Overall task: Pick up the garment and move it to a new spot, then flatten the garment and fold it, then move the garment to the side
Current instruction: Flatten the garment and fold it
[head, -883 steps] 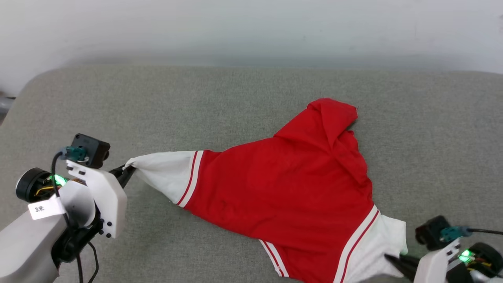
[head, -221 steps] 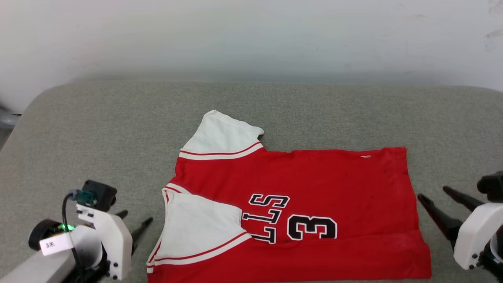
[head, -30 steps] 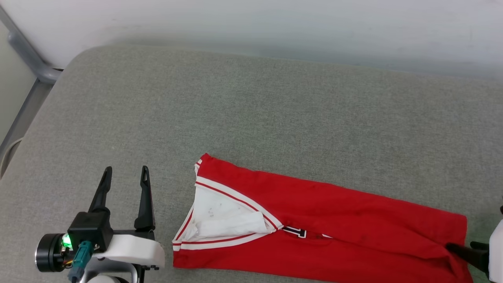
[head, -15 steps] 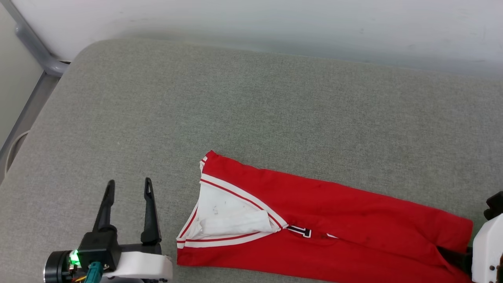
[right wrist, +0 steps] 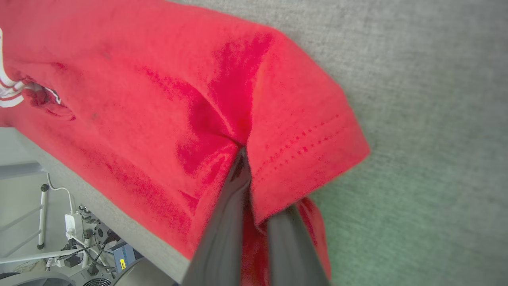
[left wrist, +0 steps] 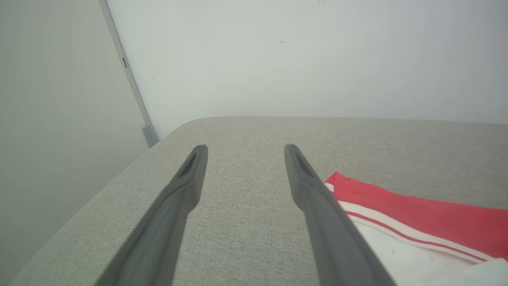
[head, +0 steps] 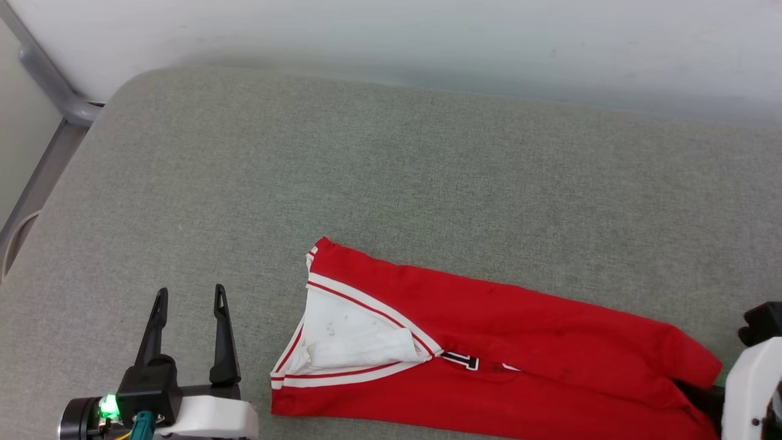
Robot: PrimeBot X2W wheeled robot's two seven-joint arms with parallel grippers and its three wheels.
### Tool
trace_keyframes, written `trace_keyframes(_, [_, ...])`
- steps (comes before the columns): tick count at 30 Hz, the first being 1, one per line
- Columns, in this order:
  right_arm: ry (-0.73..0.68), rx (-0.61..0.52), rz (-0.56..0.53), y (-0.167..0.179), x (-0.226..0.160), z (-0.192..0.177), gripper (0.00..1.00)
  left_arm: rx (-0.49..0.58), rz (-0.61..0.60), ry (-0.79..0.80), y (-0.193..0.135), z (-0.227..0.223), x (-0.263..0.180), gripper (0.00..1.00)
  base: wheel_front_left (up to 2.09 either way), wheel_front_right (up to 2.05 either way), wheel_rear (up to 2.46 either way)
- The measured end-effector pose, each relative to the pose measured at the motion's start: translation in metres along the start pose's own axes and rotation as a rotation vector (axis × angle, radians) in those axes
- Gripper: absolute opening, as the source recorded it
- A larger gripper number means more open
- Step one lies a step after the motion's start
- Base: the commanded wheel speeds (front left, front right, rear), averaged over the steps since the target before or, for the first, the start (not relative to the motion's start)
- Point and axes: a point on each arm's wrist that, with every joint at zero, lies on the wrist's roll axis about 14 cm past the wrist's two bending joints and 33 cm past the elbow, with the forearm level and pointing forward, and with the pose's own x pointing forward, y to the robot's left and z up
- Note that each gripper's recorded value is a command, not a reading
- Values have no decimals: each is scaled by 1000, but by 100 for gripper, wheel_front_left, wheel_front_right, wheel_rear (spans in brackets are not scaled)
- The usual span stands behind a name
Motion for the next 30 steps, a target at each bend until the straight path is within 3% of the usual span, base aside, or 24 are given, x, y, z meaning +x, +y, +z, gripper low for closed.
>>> trace_keyframes(7, [-65, -2, -69, -27, -21, 15, 0, 14, -18, -4, -3, 1, -5, 100, 0, 0, 0])
trace_keyframes(20, [-109, 36, -304, -106, -74, 20, 0, 29, -48, -8, -6, 2, -12, 100, 0, 0, 0])
trace_keyframes(26, [-140, 52, -278, -99, -79, 22, 0, 38, -62, -11, -8, 3, -14, 100, 0, 0, 0])
trace_keyframes(30, [-186, 36, -171, -65, -76, 29, 0, 37, -71, -4, -9, 1, -18, 100, 0, 0, 0])
